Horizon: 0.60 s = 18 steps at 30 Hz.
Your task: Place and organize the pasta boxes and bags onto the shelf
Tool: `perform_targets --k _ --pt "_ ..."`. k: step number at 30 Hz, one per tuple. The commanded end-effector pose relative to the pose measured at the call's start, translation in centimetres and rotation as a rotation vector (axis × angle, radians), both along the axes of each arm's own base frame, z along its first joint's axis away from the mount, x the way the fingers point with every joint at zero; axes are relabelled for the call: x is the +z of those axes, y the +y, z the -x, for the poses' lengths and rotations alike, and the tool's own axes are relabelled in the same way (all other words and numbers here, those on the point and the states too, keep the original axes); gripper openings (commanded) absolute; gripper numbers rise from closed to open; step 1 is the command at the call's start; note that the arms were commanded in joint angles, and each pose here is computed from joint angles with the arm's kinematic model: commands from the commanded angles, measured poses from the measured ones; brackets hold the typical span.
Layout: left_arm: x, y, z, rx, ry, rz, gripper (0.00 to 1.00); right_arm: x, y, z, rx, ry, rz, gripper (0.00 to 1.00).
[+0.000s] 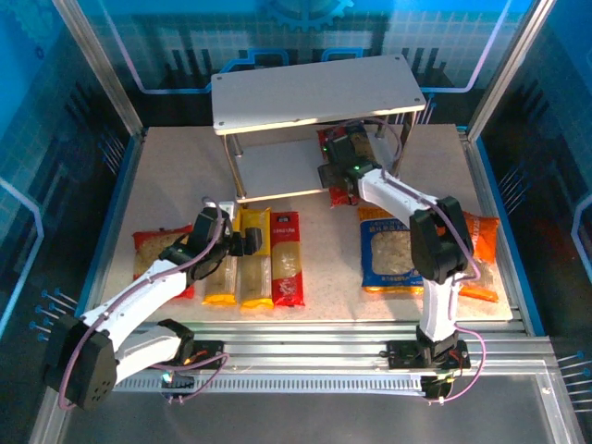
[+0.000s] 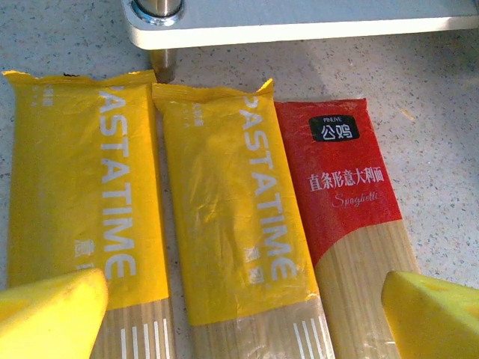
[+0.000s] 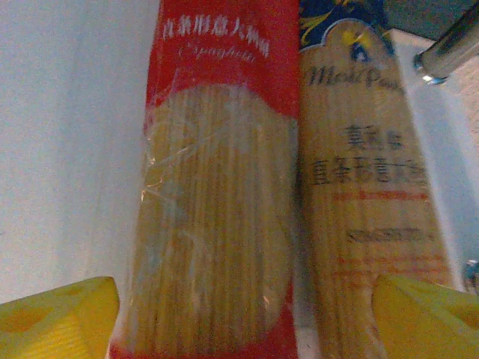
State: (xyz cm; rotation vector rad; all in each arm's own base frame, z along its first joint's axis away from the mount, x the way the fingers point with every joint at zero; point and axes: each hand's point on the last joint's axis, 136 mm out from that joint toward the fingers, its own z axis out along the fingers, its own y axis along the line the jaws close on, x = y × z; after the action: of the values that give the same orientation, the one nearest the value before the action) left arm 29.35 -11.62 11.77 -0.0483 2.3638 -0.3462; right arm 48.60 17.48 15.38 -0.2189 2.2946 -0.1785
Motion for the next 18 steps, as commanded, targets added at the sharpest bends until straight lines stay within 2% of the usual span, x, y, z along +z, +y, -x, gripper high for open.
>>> perform_targets --k 1,8,12,18 --pt "0.5 -1.1 0.7 -0.044 0.027 0.003 0.94 4.9 -0.2 1.4 0.012 -0.096 -0.109 0.92" --pt "0.6 -2.8 2.7 -0.057 0.093 -0.001 0.92 3.0 -0.9 7.7 0.054 0.072 -0.176 0.92" --pt "-1.3 -4.1 4.3 -0.068 0.187 -0.082 0.92 1.6 -1.5 11.4 0.051 0.134 -0.236 0.92" --pt "-3.8 -4.8 5.1 -0.02 0.278 -0.077 0.93 1.4 -1.4 14.1 0.074 0.156 -0.313 0.92"
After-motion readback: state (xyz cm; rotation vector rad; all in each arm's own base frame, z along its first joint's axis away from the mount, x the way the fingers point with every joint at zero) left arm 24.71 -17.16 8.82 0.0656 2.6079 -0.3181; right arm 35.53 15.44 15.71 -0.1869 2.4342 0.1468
